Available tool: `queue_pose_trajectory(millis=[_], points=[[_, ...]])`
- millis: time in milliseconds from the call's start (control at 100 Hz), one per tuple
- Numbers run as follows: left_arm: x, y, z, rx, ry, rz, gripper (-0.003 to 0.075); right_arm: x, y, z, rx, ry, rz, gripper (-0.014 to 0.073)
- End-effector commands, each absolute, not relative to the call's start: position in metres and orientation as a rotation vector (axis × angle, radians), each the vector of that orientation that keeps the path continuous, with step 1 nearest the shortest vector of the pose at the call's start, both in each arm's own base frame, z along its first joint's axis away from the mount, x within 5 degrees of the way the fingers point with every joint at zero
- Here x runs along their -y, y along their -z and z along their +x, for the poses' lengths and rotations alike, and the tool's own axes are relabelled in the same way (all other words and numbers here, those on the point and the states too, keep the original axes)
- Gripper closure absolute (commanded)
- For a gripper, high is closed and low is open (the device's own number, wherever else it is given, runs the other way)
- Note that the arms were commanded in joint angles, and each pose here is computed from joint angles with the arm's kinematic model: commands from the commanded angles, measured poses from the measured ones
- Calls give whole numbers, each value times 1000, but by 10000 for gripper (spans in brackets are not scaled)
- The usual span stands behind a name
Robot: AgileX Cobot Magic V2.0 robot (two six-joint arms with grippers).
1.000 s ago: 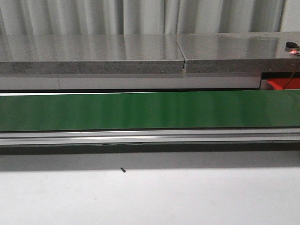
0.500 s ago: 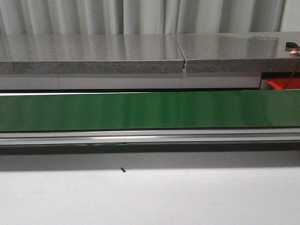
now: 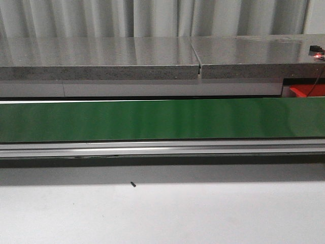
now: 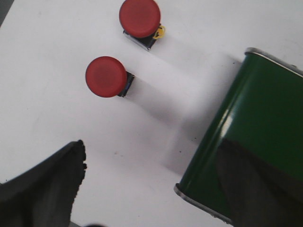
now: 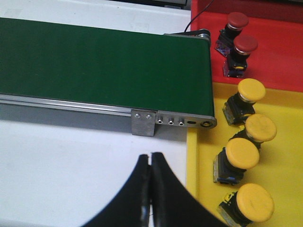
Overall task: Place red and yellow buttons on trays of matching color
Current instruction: 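Move the left gripper down and grasp a red mushroom button from the table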
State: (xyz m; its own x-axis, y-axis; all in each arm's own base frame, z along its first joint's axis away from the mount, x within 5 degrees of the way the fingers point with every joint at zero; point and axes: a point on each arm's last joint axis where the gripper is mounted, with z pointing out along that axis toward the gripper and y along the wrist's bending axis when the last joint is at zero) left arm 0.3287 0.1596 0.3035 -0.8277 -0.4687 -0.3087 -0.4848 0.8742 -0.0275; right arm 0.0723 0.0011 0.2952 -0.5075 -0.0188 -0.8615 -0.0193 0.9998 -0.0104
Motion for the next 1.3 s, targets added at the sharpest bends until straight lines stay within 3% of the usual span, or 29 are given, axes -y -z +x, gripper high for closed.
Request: queue_pose_trajectory(millis=[0,250,500,820,890,1010,1110,1290], points=[[-170,-315,330,-2661,-97,-744,165,-1,-308,75,-2019,9,-34,686],[-202,-280,335,-2694,-90,-854,165,-1,-308,75,-2019,9,-34,686],[-211,-261,356,-2582,-66,-845,167,-1,-307,75,-2020,9,-34,686],[-219,-228,370,-2601,-61,-856,218,-1,-307,75,-2020,9,-34,686],[-220,-229,371,-2579,-71,-849,272,-1,-307,75,-2020,9,-34,686],[-221,-230,372,-2568,-72,-847,463,-1,-307,75,-2020,9,-34,686],[-221,-230,372,-2565,-73,-846,577,-1,-307,75,-2020,9,-34,686],[-218,-239,369,-2563,-72,-841,596,-1,-307,75,-2020,9,-34,686]])
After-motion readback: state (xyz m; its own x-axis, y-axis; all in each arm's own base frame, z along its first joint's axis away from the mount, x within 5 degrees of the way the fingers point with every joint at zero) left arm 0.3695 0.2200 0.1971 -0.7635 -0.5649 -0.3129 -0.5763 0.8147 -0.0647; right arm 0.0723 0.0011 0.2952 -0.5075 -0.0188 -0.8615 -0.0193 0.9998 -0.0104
